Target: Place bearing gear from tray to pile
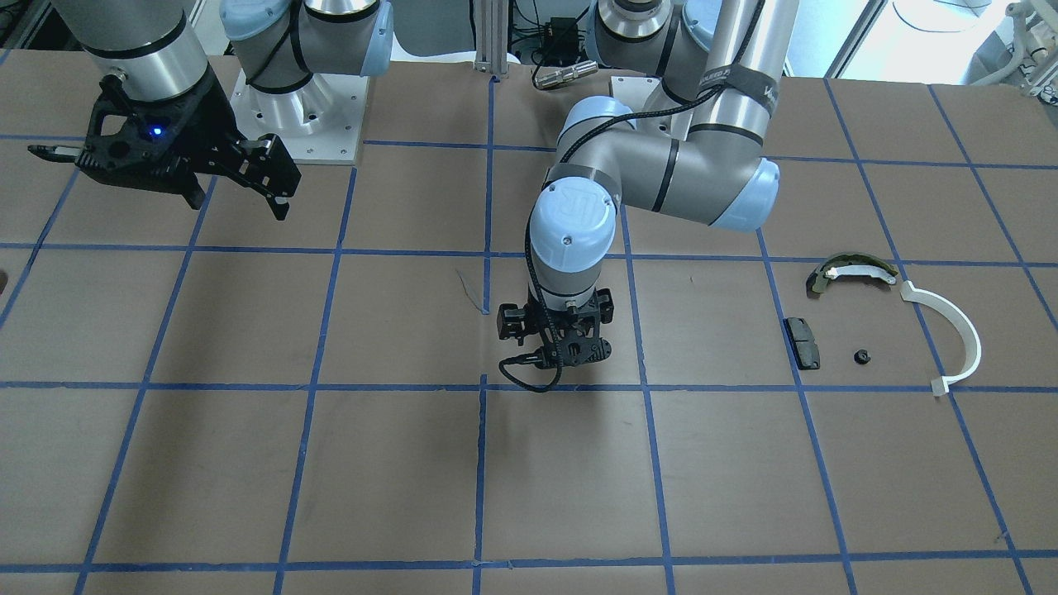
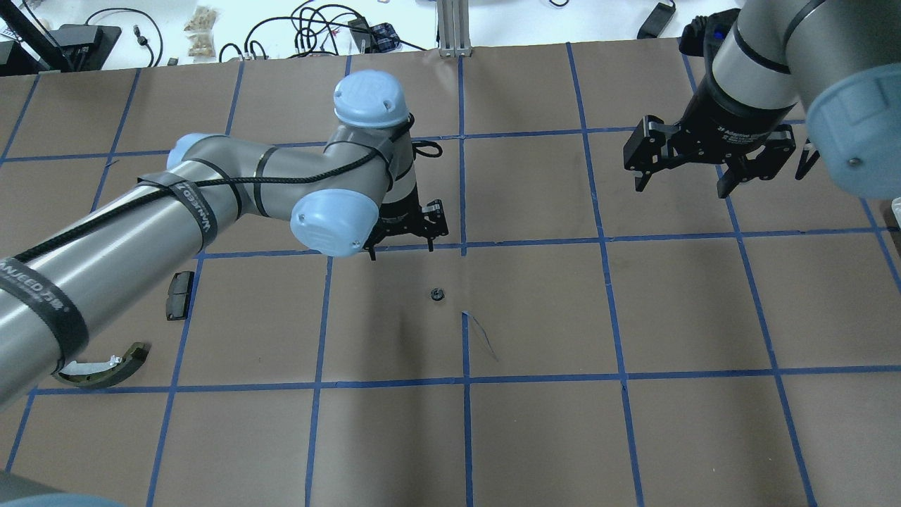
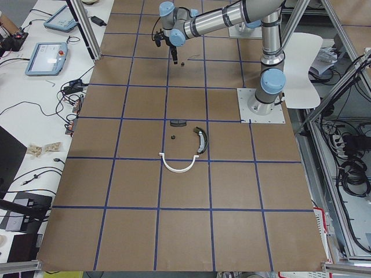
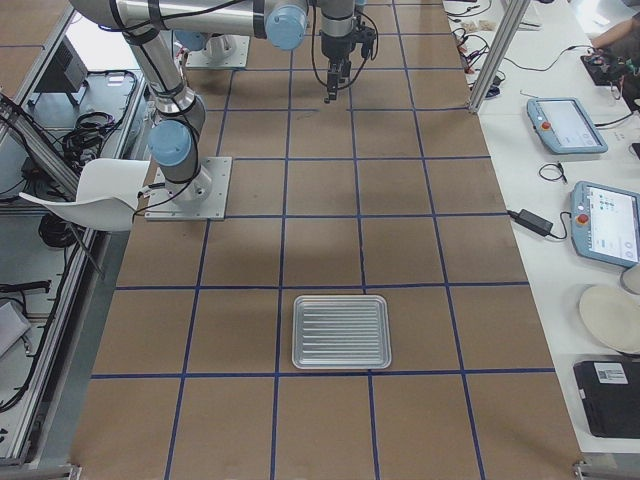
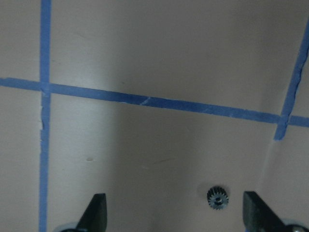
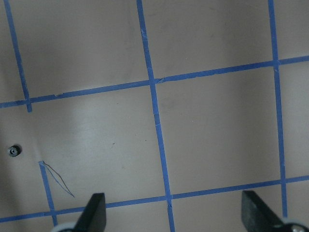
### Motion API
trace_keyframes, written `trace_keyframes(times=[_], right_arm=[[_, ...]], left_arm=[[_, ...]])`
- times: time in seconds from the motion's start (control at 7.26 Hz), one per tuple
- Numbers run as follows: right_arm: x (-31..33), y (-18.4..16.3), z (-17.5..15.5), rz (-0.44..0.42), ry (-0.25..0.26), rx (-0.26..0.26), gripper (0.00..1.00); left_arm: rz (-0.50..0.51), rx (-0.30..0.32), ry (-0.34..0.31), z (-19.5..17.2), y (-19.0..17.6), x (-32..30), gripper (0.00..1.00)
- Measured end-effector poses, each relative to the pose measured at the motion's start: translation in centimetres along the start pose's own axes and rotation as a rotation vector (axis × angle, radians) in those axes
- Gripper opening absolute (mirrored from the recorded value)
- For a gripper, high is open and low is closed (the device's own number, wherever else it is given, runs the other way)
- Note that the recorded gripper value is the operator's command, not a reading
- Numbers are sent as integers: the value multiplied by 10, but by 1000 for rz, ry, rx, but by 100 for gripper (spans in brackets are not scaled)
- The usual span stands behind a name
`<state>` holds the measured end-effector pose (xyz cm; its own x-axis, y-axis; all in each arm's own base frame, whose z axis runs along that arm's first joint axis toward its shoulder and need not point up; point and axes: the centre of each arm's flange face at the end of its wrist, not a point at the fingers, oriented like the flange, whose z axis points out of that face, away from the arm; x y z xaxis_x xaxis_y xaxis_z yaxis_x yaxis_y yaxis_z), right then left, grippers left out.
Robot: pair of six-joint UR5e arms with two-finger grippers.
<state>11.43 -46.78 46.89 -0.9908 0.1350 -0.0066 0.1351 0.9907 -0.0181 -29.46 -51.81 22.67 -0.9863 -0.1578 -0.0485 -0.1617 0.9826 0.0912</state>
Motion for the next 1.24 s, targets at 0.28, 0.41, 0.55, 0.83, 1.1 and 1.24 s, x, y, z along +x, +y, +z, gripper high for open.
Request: trace_keyframes(times=[0.28,0.41,0.55,0.83,1.1,1.24], right_arm=[[1,1,0,-1,3,-7,100],[1,3,5,-4,6,-20,100],[2,7,10,-6,14,-36,100],[6,11,12,-9,37,-60,100],[7,13,11,-10,42,-79,100],[7,14,12,-11,43,-83,100]], left_arm=[[18,-8,-14,34,23,28,100],[29,-14,-21,41,32,37,100],[46,-20,-26,45,38,40,100],[86,-35,-36,54,42,39,100],[91,-42,-38,60,41,39,100],[87,-44,-39,65,40,40,88]])
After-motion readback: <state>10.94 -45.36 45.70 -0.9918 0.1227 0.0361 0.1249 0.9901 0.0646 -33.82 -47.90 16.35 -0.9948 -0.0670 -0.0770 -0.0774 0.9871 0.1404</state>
